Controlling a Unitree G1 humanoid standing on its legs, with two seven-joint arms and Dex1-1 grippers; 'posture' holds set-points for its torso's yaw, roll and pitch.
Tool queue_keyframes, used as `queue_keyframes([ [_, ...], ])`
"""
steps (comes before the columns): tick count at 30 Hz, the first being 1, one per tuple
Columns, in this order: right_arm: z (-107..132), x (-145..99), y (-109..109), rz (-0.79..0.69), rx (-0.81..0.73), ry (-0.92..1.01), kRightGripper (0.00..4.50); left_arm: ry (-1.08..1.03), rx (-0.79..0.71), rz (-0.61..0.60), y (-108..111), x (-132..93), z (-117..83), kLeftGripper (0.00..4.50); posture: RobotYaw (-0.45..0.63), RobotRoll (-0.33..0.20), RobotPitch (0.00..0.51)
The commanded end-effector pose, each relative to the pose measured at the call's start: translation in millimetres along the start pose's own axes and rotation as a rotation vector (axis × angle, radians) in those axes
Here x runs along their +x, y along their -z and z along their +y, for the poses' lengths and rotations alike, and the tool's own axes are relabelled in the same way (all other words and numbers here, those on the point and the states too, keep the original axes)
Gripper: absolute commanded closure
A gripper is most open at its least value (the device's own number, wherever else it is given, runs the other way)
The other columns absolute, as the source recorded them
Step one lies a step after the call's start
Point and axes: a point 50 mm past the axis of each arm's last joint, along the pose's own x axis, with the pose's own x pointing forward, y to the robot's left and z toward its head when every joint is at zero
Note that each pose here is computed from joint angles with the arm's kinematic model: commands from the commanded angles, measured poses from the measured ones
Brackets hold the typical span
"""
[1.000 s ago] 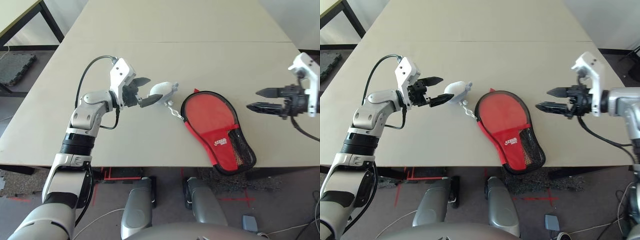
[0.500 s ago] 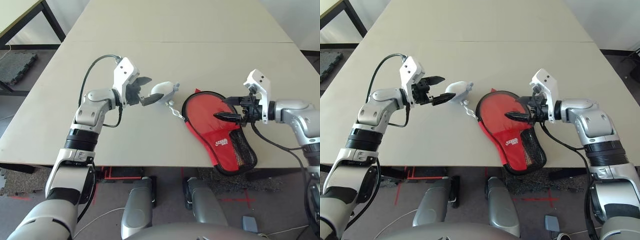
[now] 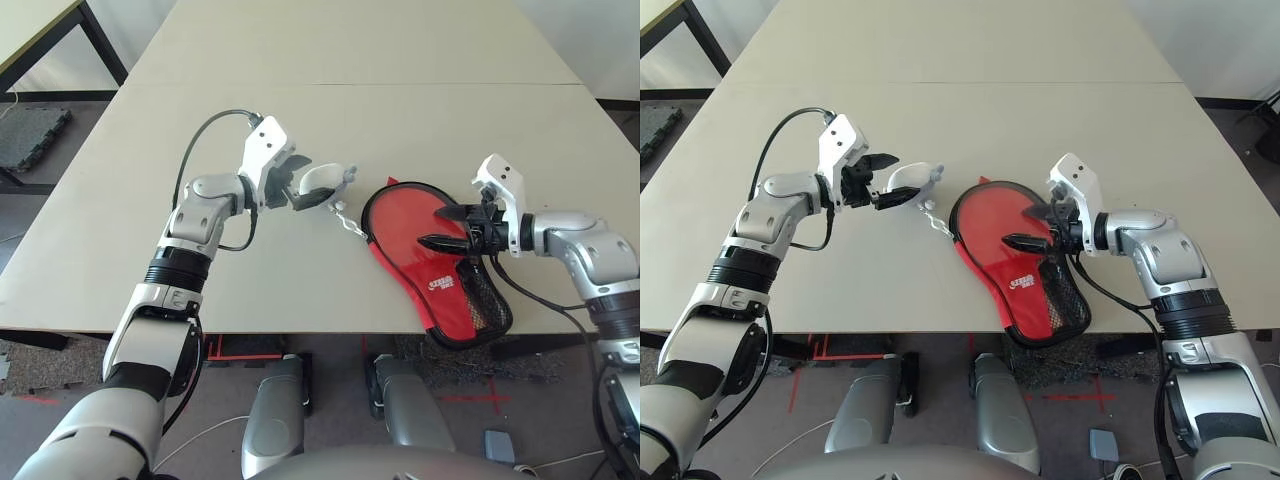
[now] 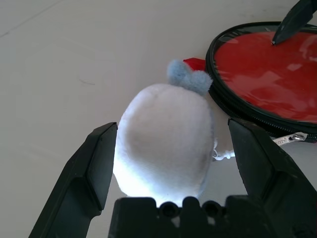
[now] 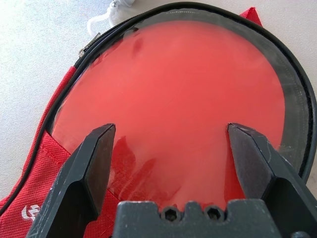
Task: Store the ping-pong paddle in its case and zip it.
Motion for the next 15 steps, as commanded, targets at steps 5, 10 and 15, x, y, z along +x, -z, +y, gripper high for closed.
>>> queue_keyframes([
  [5,3,9,19,0.057,0.062,0.001,0.03,0.056,0.011,0.085,11,10,-6,0.0,0.05,0.0,0.175],
  [10,4,10,22,0.055,0.065,0.005,0.0,0.002,0.048,0.143,15,16,1,1.73,0.04,0.0,0.172],
  [15,6,11,25,0.049,0.075,0.013,0.0,-0.046,0.145,0.174,10,24,8,3.59,0.04,0.0,0.166],
])
